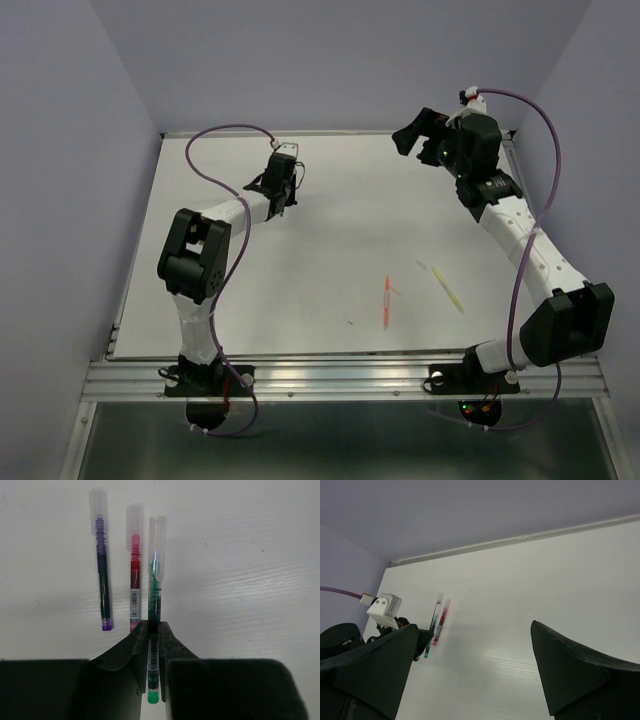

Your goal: Insert the pens into the pen caps

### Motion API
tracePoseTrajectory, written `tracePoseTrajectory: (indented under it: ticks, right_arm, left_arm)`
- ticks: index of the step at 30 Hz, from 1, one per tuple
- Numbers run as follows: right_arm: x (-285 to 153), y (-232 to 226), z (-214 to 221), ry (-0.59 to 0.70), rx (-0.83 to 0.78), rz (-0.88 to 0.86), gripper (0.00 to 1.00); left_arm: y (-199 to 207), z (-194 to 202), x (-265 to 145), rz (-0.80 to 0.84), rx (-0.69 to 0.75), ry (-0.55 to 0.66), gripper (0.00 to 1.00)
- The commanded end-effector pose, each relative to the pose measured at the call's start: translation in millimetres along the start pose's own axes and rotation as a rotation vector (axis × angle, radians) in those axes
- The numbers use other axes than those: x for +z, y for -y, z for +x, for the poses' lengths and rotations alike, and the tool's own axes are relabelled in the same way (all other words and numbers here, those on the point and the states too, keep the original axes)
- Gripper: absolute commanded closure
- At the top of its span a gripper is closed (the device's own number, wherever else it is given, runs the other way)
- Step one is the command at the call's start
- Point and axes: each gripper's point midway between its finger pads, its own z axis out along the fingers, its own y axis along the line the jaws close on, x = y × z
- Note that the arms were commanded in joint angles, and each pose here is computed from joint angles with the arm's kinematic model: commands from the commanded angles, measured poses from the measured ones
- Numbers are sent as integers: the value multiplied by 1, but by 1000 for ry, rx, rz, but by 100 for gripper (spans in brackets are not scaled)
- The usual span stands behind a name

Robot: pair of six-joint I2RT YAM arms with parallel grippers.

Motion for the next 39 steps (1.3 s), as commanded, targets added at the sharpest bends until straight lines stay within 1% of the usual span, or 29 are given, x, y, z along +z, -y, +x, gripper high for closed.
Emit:
tracePoseTrajectory:
  ticks: [1,3,8,13,18,23,25,29,30,34,39]
  right_arm:
    - [3,-2,-11,22,-29,-31,0]
    - [4,-3,-11,21,-29,-34,0]
    - [7,-2,-7,8,-29,-38,0]
    - [9,2,-6,4,-27,-34,0]
    - [13,3,-3,-8,-23,-36,0]
    - [12,2,-3,-10,-21,-40,0]
    - [12,2,-2,-11,-21,-38,0]
    - [11,6,-6,-2,-21,-29,0]
    - [11,5,-6,-2,-21,-32,0]
    - [10,4,-6,-3,-20,-37,0]
    - [10,3,-5,-9,-20,-45,0]
  left_arm:
    - [-8,-18,6,18,104,44,98]
    - [-9,-16,11,26,99,35,93]
    - [-21,-15,21,15,78,18,91]
    - [-19,-13,23,25,72,8,90]
    - [-18,-16,28,21,64,13,80]
    - [-20,-12,37,0,56,-20,79]
    - [-20,-11,39,-2,57,-26,75]
    - [-19,-9,39,0,48,-32,69]
    - [-19,-8,38,-2,45,-33,65]
    - [-22,-8,37,-16,32,-33,65]
    - [-18,-16,25,11,15,-14,64]
